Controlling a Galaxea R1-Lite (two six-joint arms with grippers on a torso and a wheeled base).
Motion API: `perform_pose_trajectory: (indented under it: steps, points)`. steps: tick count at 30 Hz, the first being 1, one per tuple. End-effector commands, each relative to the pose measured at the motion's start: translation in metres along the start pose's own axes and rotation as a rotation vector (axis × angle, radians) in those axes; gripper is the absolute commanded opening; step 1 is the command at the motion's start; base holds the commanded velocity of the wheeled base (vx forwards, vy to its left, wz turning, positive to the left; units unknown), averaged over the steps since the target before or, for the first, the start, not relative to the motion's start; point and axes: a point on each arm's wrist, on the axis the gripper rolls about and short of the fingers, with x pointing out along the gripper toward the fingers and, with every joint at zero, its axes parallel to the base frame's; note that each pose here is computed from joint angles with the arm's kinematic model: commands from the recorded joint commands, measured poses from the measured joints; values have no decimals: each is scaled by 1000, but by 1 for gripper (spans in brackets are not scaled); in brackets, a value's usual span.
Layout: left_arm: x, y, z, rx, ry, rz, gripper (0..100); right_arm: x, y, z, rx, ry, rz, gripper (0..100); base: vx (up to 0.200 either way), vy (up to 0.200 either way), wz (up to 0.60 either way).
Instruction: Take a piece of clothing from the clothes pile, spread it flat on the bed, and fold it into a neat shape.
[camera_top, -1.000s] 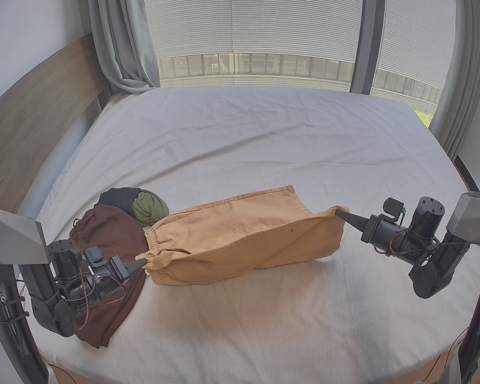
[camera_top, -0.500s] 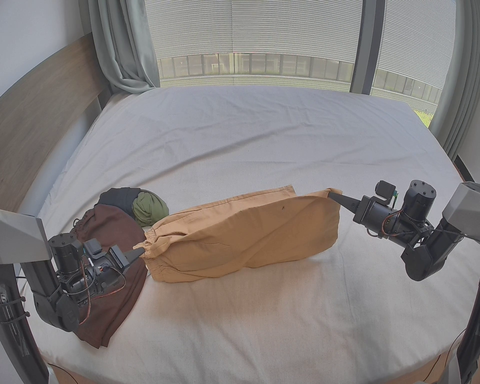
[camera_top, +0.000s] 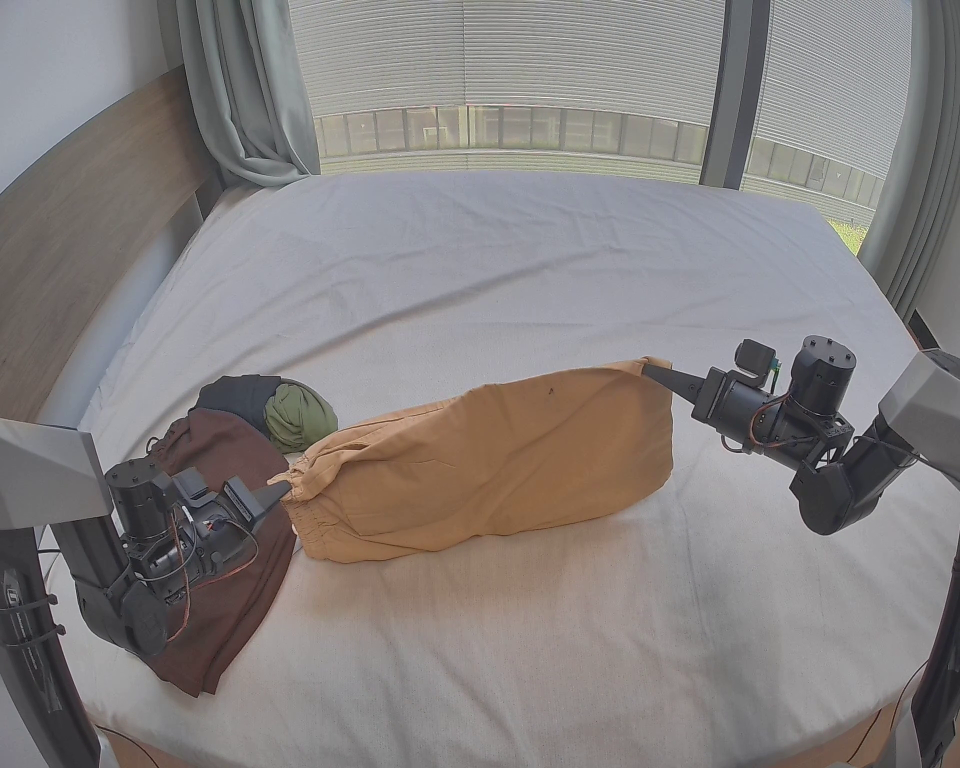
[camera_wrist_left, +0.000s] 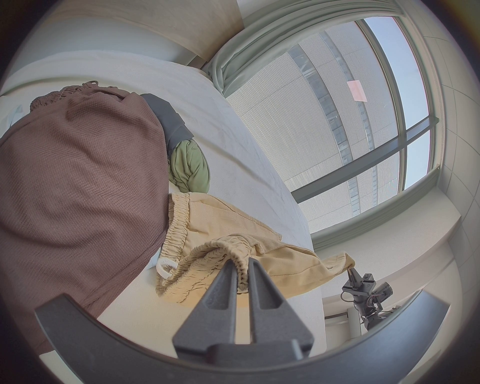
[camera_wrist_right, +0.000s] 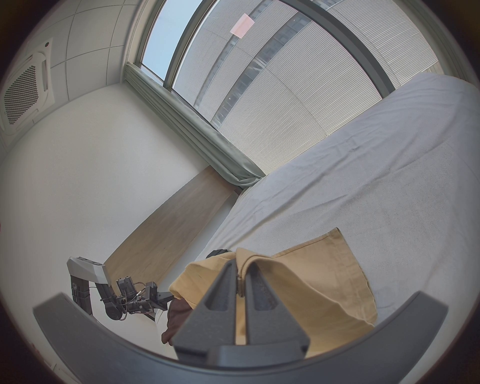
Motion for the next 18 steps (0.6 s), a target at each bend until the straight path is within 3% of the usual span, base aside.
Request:
perform_pose_trajectory:
  steps: [1,8,18]
  points:
    - [2,0,-1,1,3,-5,0,7,-2,5,-11,-12,10,0,0,0,0]
    - [9,6,-3,-3,7,5,0,19,-8,12,-3,-5,3,0,0,0,0]
    - [32,8,-3,15,-56,21,0,39,-33,4,18,17,-16,0,0,0,0]
